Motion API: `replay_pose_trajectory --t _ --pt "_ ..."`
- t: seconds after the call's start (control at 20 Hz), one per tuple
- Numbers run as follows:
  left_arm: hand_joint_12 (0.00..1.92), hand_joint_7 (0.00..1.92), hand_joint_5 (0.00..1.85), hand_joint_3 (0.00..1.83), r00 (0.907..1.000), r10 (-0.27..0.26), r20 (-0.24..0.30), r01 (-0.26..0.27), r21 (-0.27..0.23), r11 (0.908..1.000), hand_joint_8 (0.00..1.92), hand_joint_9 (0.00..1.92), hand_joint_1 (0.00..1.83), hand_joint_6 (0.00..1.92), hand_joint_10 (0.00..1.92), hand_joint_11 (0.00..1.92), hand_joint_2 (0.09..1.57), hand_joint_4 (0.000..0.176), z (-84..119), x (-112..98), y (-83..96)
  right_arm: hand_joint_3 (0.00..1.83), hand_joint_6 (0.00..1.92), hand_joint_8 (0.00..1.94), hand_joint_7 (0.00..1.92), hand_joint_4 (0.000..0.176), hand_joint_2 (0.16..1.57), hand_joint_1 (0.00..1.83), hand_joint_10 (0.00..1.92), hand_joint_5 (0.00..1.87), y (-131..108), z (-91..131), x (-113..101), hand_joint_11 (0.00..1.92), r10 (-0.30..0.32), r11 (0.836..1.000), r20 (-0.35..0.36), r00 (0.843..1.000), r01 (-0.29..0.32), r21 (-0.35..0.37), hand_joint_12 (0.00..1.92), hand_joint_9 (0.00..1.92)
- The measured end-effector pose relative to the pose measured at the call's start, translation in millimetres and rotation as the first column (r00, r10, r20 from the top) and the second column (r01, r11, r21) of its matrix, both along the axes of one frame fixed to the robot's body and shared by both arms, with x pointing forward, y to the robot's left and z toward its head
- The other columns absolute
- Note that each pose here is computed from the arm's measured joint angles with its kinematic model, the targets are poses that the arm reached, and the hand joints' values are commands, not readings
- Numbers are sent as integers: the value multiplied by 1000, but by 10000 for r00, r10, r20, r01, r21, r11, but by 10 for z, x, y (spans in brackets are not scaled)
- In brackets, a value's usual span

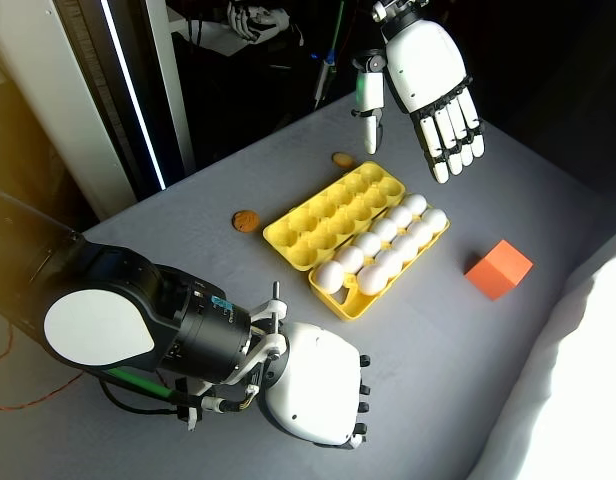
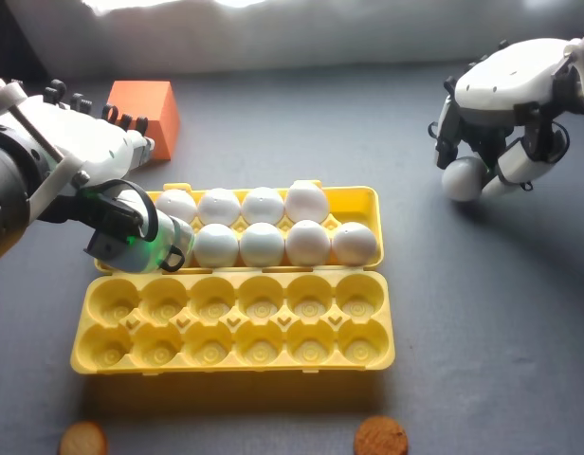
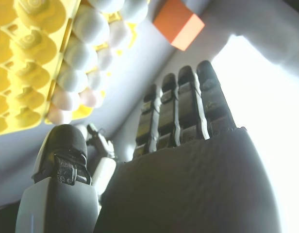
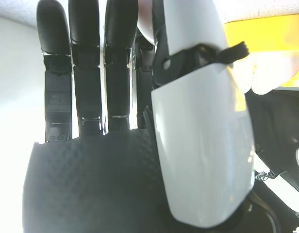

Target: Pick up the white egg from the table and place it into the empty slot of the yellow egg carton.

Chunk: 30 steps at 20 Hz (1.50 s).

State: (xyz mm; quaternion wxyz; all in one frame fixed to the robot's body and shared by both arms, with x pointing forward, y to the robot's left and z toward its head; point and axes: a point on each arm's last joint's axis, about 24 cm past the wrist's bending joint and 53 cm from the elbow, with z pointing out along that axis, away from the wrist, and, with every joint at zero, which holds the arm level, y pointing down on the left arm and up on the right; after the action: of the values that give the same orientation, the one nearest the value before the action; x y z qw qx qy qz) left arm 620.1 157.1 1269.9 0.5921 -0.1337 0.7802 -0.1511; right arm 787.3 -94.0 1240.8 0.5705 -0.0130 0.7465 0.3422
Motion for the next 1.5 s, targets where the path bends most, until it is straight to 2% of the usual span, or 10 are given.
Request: replay_pose_trajectory --t 0.3,0.35,0.45,0.85,0.9,1.1,1.15,1.35,1.4,1.5 --pt "269 195 174 0 10000 0 35 0 16 10000 9 143 127 7 9 0 1277 0 8 3 2 0 629 899 1114 0 1054 1255 566 1139 166 416 -63 678 294 9985 606 9977 -322 447 1244 1084" --pt "203 168 142 2 10000 5 44 -5 22 10000 7 126 117 5 2 0 1285 0 10 4 3 11 689 909 1094 0 1057 1362 946 1083 246 424 -110 702 445 9978 586 9973 -472 456 1222 1007" --pt "215 180 157 0 10000 2 55 -3 27 10000 6 134 159 6 5 0 1278 0 12 4 3 3 633 895 1125 0 1052 1259 675 1128 366 461 -182 676 657 9966 593 9961 -684 450 1237 1040" --pt "334 204 183 0 9997 31 224 -34 134 9999 8 161 163 7 9 0 1277 0 44 28 23 2 739 947 1096 0 1072 1252 612 1064 870 528 -430 617 1475 9842 209 9888 -1488 963 1298 1058" --pt "207 170 152 2 9998 20 223 -23 130 9999 1 122 126 1 0 0 1287 0 43 27 19 0 766 900 1102 0 1075 1360 998 1031 887 536 -430 645 1467 9833 121 9891 -1471 1076 1282 977" --pt "285 206 175 3 9997 -36 229 33 129 9999 4 158 169 1 6 0 1289 0 46 26 -4 0 703 919 1111 0 1065 1256 699 1087 946 524 -444 625 1526 9815 -5 9883 -1515 1171 1298 1033" --pt "258 198 178 4 9997 -71 222 68 100 9999 1 150 132 1 1 0 1296 0 47 25 -14 1 825 901 1082 0 1081 1379 1115 1001 965 520 -450 628 1555 9812 -12 9878 -1543 1163 1299 946" --pt "326 223 198 0 9997 -63 241 62 71 10000 7 178 165 5 8 0 1286 0 58 25 -13 1 820 973 1049 0 1091 1381 1159 992 982 414 -459 640 1583 9822 -171 9872 -1557 1054 1291 924" --pt "284 199 176 2 9998 -66 211 65 55 10000 0 152 159 0 0 0 1298 0 52 24 -15 0 799 957 1056 0 1086 1384 1146 1013 979 373 -458 626 1566 9831 -238 9874 -1535 996 1307 927" --pt "227 190 167 3 9998 -67 208 65 52 10000 1 140 136 1 0 0 1303 0 51 25 -15 0 752 897 1104 0 1067 1258 708 1072 973 356 -455 650 1541 9842 -256 9877 -1512 927 1189 997"
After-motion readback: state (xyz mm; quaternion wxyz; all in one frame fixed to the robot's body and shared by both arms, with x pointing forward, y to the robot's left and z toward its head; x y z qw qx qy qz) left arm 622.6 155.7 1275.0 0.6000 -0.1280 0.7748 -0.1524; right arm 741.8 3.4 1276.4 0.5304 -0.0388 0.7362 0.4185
